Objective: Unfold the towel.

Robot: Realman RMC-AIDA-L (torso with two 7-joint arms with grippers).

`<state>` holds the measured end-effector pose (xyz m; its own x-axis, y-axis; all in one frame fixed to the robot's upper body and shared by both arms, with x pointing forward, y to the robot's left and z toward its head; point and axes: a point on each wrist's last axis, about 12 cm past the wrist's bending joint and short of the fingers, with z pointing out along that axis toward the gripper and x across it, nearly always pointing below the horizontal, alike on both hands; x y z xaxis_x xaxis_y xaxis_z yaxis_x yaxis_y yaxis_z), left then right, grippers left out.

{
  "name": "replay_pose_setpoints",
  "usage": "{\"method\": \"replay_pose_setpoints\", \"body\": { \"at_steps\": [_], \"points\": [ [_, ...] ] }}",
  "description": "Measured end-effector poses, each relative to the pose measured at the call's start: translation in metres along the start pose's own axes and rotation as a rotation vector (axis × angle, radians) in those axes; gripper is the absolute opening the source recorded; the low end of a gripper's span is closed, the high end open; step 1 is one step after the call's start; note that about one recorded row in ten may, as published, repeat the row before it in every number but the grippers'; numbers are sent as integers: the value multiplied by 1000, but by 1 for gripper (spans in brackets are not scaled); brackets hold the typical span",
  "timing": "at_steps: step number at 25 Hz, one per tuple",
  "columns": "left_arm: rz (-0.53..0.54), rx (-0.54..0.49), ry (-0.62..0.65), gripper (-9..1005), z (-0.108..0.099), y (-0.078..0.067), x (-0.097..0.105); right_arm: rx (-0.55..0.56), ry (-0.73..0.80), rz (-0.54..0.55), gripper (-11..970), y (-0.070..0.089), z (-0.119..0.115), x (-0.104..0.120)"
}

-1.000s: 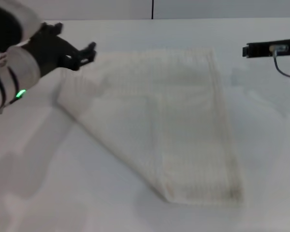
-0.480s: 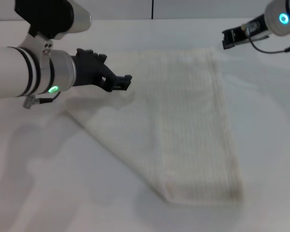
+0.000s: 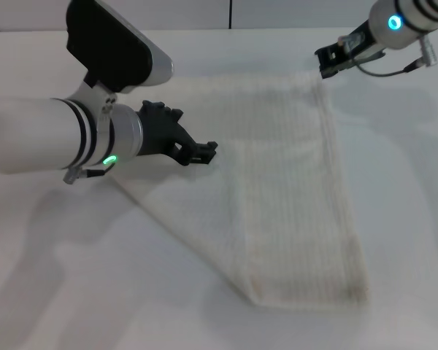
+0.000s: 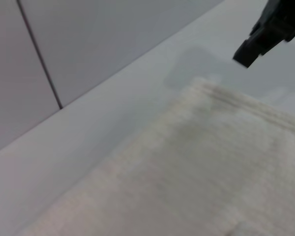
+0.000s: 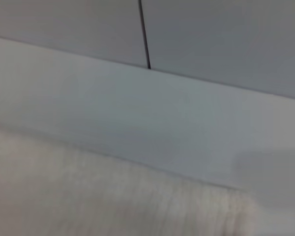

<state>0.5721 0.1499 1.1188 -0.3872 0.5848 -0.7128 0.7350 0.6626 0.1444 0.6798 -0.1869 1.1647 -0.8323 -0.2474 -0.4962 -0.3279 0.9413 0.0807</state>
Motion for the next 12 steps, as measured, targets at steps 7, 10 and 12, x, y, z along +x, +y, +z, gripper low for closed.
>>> {"method": "replay_pose_setpoints", "body": {
  "at_steps": [7, 10, 12],
  "points": [
    [5, 30, -14, 798, 7, -12, 1, 9, 4, -12, -2, 1, 23, 14],
    [9, 33, -26, 797, 11, -16, 2, 12, 8, -11, -2, 1, 30, 19],
    [14, 35, -30, 796, 12, -18, 1, 12, 5, -10, -2, 1, 31, 20]
  ]
}}
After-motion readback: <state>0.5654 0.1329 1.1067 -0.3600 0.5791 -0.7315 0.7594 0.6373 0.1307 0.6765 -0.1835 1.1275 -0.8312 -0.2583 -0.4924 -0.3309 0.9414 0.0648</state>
